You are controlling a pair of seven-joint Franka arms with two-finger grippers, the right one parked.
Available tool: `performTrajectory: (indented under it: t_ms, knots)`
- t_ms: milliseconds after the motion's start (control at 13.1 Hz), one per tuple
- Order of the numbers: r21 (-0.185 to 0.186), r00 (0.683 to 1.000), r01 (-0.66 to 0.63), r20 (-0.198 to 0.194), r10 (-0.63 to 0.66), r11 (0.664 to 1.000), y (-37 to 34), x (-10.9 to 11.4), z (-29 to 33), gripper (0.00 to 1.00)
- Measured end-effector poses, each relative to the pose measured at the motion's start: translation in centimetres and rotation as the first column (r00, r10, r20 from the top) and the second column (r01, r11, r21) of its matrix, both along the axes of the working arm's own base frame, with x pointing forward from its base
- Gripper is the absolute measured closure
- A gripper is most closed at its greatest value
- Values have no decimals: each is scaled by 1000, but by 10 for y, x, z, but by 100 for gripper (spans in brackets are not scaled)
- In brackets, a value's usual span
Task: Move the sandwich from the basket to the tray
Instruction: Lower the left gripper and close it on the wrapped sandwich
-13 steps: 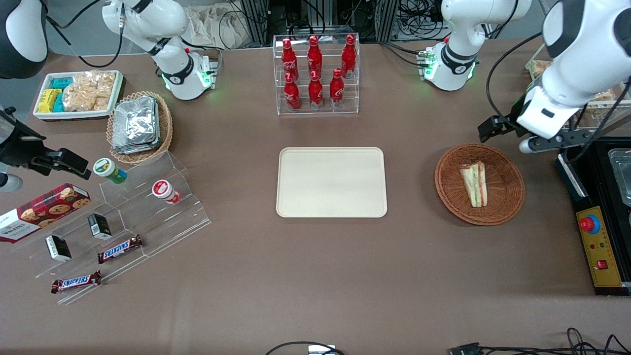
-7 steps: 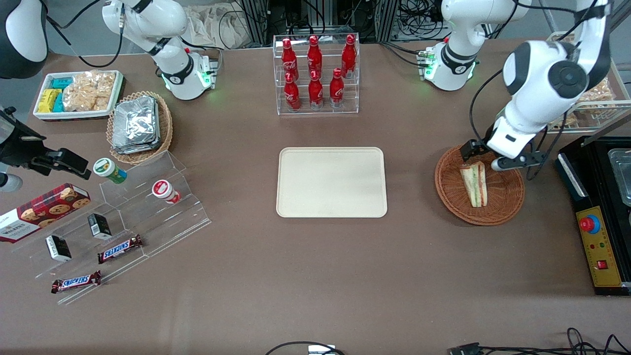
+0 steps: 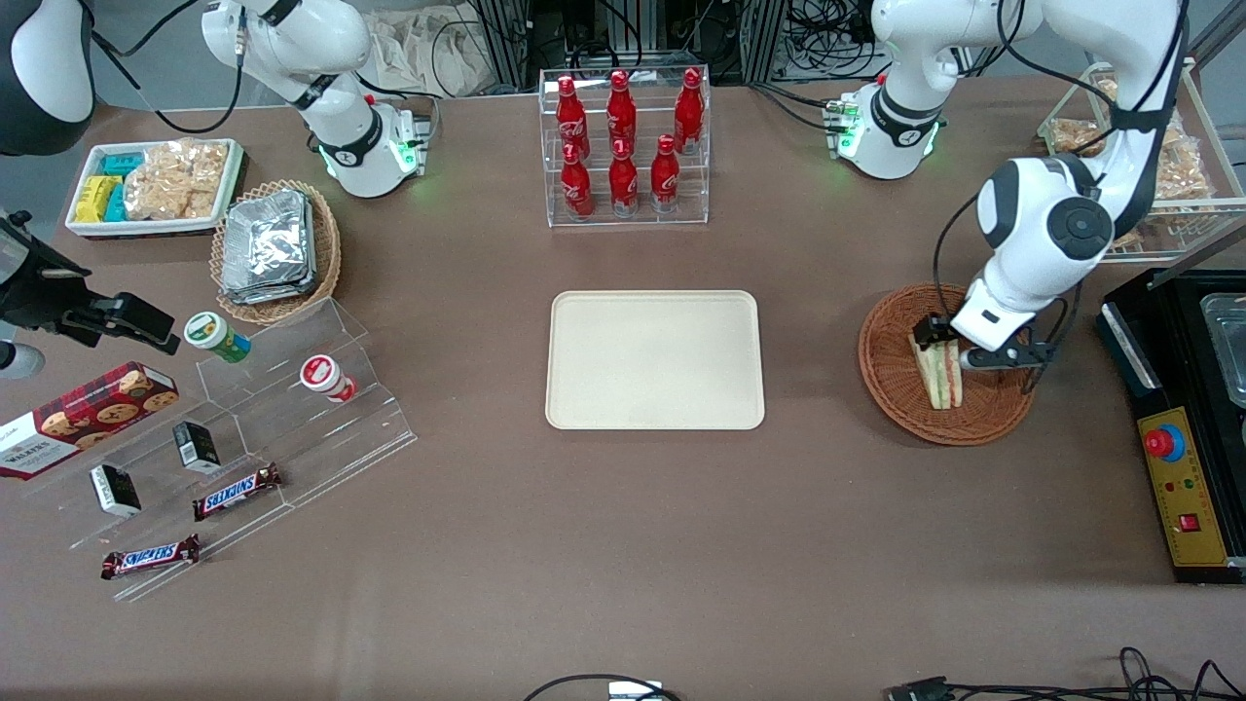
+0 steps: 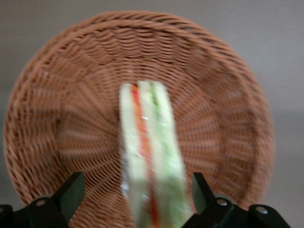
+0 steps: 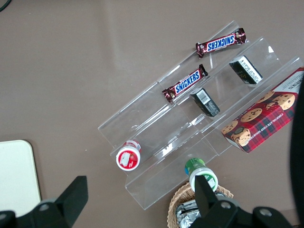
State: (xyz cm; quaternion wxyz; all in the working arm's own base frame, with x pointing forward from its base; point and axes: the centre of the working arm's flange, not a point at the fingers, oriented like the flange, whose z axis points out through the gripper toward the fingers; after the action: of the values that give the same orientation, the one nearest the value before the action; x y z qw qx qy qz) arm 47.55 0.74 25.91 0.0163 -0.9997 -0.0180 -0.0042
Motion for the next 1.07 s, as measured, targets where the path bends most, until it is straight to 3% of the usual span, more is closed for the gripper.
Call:
performTrajectory:
  t_ms: [305,686,762,838,1067]
  knots:
    - [4,1000,-9,-4,9,1000,12,2,-35,0]
    - [4,1000,-9,1,9,1000,12,5,-34,0]
    - [4,1000,-8,2,8,1000,12,5,-34,8]
    - [4,1000,-8,2,8,1000,11,5,-34,8]
    - [4,1000,-5,5,5,1000,10,6,-33,40]
